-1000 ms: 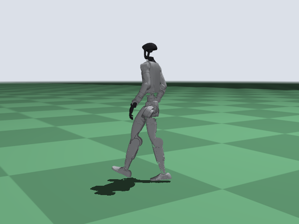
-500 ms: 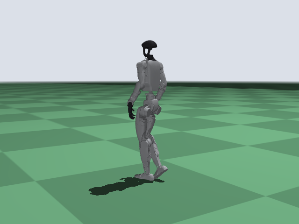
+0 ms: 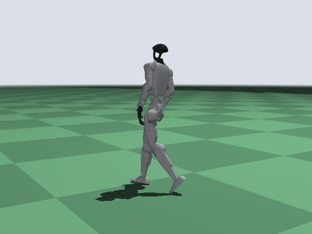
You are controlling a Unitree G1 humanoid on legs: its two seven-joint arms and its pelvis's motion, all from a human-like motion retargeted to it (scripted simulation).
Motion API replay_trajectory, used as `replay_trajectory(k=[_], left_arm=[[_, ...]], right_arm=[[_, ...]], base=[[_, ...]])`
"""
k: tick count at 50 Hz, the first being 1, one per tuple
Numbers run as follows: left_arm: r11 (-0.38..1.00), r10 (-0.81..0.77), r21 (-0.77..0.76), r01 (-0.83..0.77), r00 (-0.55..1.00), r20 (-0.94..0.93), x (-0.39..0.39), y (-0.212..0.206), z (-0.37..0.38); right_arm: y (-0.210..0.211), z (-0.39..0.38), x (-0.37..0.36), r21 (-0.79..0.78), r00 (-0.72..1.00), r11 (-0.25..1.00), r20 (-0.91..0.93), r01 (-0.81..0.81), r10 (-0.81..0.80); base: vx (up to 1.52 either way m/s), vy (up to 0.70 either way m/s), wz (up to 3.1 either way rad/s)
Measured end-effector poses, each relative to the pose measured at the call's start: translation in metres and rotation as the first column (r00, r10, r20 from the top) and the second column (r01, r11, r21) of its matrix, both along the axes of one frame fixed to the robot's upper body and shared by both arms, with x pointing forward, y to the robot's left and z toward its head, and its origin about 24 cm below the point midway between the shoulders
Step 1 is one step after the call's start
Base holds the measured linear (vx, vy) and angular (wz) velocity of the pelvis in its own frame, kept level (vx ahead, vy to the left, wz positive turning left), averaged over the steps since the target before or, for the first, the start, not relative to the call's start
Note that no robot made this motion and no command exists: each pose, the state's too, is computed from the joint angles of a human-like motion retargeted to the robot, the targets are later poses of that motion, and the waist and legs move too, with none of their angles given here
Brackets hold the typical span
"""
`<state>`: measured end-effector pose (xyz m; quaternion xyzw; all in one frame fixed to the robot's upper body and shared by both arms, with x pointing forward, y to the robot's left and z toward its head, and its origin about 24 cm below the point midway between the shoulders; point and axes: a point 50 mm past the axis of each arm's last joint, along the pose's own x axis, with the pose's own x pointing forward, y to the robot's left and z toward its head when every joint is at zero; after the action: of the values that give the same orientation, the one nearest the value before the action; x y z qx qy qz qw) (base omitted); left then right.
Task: Walk run
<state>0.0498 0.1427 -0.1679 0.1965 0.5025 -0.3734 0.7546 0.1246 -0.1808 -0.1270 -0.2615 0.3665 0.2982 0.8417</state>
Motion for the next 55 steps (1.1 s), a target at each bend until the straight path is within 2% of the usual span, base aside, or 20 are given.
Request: replay_trajectory(k=[3,8,15,18,30,34,37,41,45,48,55], left_arm=[[0.999,0.034,-0.006,-0.034,0.999,0.001,-0.002,-0.001,0.001],[0.997,-0.008,0.074,-0.004,0.987,0.158,0.014,0.011,0.008],[0.993,0.077,0.061,-0.098,0.957,0.279,0.026,0.016,0.017],[0.995,0.039,0.076,-0.066,0.949,0.312,0.034,0.018,0.019],[0.994,-0.039,0.109,0.006,0.954,0.296,0.042,0.018,0.020],[0.992,-0.024,0.124,-0.018,0.946,0.325,0.048,0.022,0.022],[0.991,-0.007,0.132,-0.028,0.967,0.255,0.042,0.029,0.019],[0.989,-0.007,0.147,-0.025,0.978,0.210,0.046,0.042,0.019],[0.994,-0.009,0.113,-0.005,0.992,0.127,0.033,0.040,0.014],[0.996,-0.014,0.086,0.010,0.999,0.046,0.017,0.032,0.008],[0.997,-0.031,0.077,0.030,0.999,0.014,0.006,0.023,0.003]], right_arm=[[-0.007,-0.002,-0.004,0.000,0.998,1.000,-0.048,0.031,-0.031],[-0.002,-0.011,-0.021,0.038,0.991,0.997,-0.117,0.064,-0.060],[0.003,-0.021,-0.040,0.077,0.975,0.995,-0.216,0.061,-0.043],[0.006,-0.023,-0.042,0.094,0.970,0.993,-0.239,0.073,-0.049],[0.010,-0.030,-0.057,0.092,0.945,0.995,-0.326,0.026,0.006],[0.013,-0.034,-0.068,0.110,0.928,0.990,-0.370,0.083,-0.037],[0.018,-0.035,-0.073,0.129,0.924,0.985,-0.378,0.118,-0.062],[0.022,-0.033,-0.062,0.120,0.948,0.992,-0.318,0.041,0.000],[0.009,-0.025,-0.044,0.028,0.972,0.996,-0.216,-0.087,0.091],[0.003,-0.019,-0.037,0.015,0.992,0.999,-0.122,-0.044,0.046],[0.003,-0.011,-0.030,0.062,1.000,0.998,-0.005,0.026,-0.026]], base=[[0.71,-0.59,0.03],[0.70,-0.52,-0.26],[0.60,-0.39,-1.07],[0.67,-0.30,-0.91],[0.78,-0.23,-0.66],[1.07,-0.19,-0.46],[0.96,-0.20,0.23],[0.94,-0.20,-0.09],[0.77,-0.09,-0.31],[0.80,-0.09,0.92],[0.69,-0.20,0.70]])
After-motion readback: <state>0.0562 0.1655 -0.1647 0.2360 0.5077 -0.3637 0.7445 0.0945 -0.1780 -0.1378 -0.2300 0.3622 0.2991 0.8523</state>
